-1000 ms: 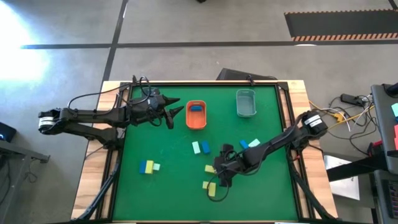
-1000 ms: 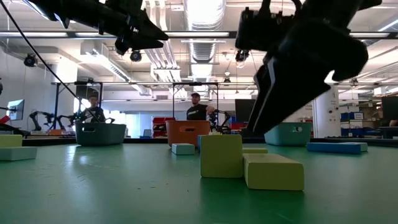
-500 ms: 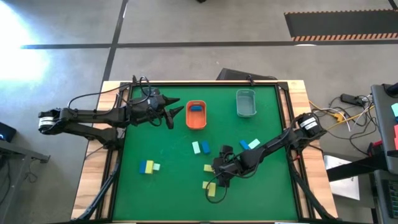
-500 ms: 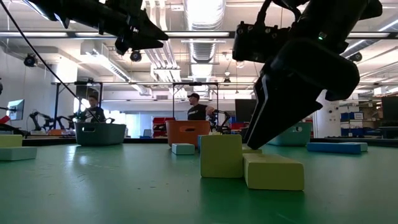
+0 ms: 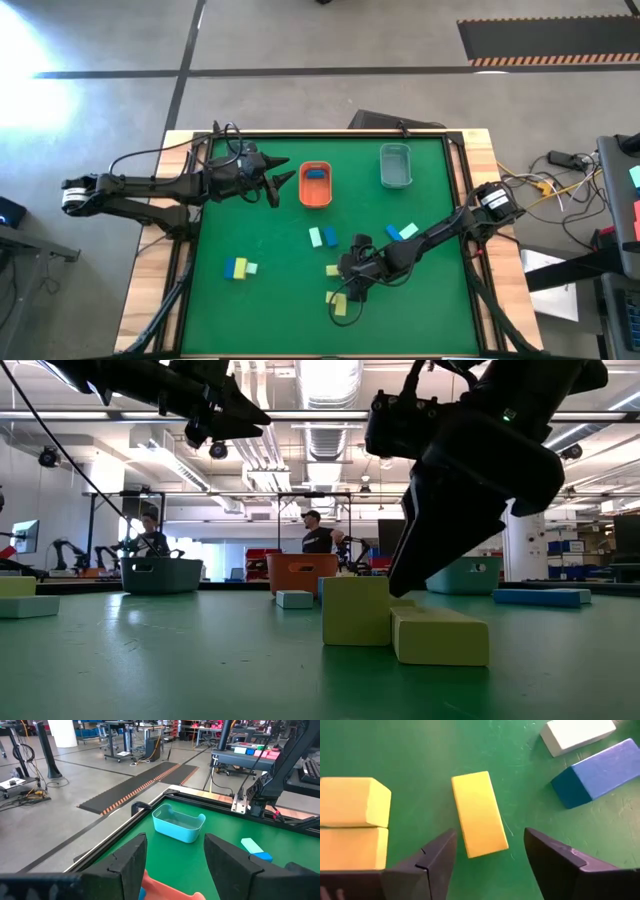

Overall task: Sort & place blocks by color
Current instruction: Put the yellow wooden block into the green bin

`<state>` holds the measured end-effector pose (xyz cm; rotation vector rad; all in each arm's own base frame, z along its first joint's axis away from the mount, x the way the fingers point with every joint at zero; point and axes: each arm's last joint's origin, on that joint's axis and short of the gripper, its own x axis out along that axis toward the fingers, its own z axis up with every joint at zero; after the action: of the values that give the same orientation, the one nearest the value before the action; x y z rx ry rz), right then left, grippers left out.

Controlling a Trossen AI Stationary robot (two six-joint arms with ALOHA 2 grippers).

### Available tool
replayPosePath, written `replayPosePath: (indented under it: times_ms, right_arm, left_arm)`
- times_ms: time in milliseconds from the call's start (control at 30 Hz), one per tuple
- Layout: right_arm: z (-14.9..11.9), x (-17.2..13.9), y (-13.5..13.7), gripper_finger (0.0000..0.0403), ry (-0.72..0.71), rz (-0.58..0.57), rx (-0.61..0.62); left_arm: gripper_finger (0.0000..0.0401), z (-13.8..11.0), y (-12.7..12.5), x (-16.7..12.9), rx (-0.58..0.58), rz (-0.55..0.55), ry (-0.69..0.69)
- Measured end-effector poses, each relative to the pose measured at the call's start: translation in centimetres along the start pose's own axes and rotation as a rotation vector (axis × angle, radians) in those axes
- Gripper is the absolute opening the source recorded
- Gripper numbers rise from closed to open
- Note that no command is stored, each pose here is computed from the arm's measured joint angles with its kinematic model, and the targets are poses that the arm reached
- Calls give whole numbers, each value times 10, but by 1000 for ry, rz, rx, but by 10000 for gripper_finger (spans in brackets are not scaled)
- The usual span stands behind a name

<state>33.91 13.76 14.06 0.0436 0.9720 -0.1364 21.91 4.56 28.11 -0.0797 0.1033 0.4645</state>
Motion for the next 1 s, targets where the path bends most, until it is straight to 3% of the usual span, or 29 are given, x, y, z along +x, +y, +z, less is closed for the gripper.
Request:
replayPosePath:
  times_ms: [233,400,533,767,1000]
  right_arm:
    - [3,0,2,255,-15,7,14]
    - [-4,12,2,251,9,-6,16]
    - [-3,16,3,218,-6,14,8]
    - [-1,14,2,108,-12,15,5]
    - [2,15,-4,107,-4,28,-30]
  left_arm:
    - [182,0,0,0,0,0,0]
    - [182,0,0,0,0,0,0]
    - [182,0,0,0,0,-1,1]
    - [182,-1,0,0,2,0,5]
    - [182,-1,0,0,2,0,5]
